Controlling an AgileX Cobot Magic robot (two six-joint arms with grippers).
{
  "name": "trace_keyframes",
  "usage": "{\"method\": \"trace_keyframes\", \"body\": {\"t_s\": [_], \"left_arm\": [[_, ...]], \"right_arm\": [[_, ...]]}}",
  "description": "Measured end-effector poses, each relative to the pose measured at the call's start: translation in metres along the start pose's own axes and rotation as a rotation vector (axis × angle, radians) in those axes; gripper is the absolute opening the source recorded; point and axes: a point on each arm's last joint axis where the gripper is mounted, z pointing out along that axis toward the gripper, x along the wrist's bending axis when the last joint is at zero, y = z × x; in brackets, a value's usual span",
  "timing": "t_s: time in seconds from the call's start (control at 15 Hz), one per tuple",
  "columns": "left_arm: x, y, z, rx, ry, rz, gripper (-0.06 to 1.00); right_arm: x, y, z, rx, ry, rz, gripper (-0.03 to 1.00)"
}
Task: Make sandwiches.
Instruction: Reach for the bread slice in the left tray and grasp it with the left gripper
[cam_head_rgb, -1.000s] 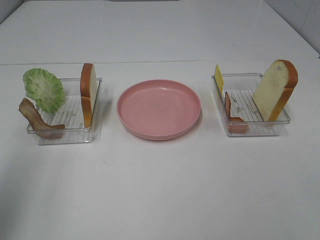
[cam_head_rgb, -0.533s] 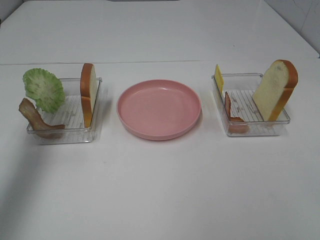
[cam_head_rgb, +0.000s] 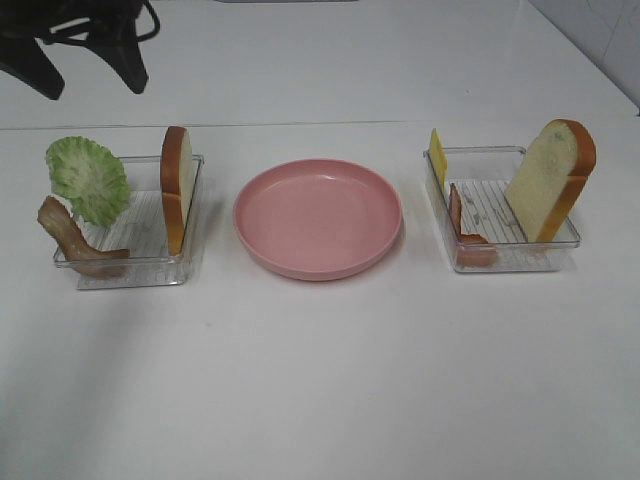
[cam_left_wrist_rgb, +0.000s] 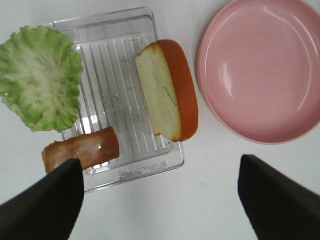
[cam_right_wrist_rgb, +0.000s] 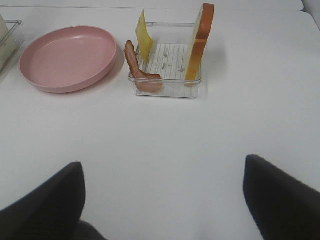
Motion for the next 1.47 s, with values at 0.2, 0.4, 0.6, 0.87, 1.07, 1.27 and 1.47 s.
{"method": "trace_keyframes", "body": {"t_s": [0.2,0.4,0.6,0.87,1.07,1.27,1.47], "left_arm": [[-0.033,0.007,0.034,0.072,0.073,0.014,0.78],[-0.040,0.010,0.058,0.108,0.112,0.000,0.78],[-0.039,0.009,0.079,0.139,0.134,-0.008,0.78],[-0.037,0.012,0.111,0.127,0.130,-0.010,0.73],[-0.033,0.009,0.130,0.161,0.147,-0.008,0.69],[-0.032,0.009,0.137,0.167,0.159,-0.002,0.53],[-0.031,0.012,0.136,0.133,0.174,0.014,0.21]], "right_arm": [[0.000,0.000,0.000,0.000,0.001,0.000,0.81],[0.000,0.000,0.000,0.000,0.001,0.000,0.81],[0.000,0.000,0.000,0.000,0.001,0.000,0.81],[0.000,0.000,0.000,0.000,0.001,0.000,0.81],[0.000,0.000,0.000,0.000,0.001,0.000,0.81],[0.000,0.000,0.000,0.000,0.001,0.000,0.81],[0.000,0.000,0.000,0.000,0.001,0.000,0.81]]}}
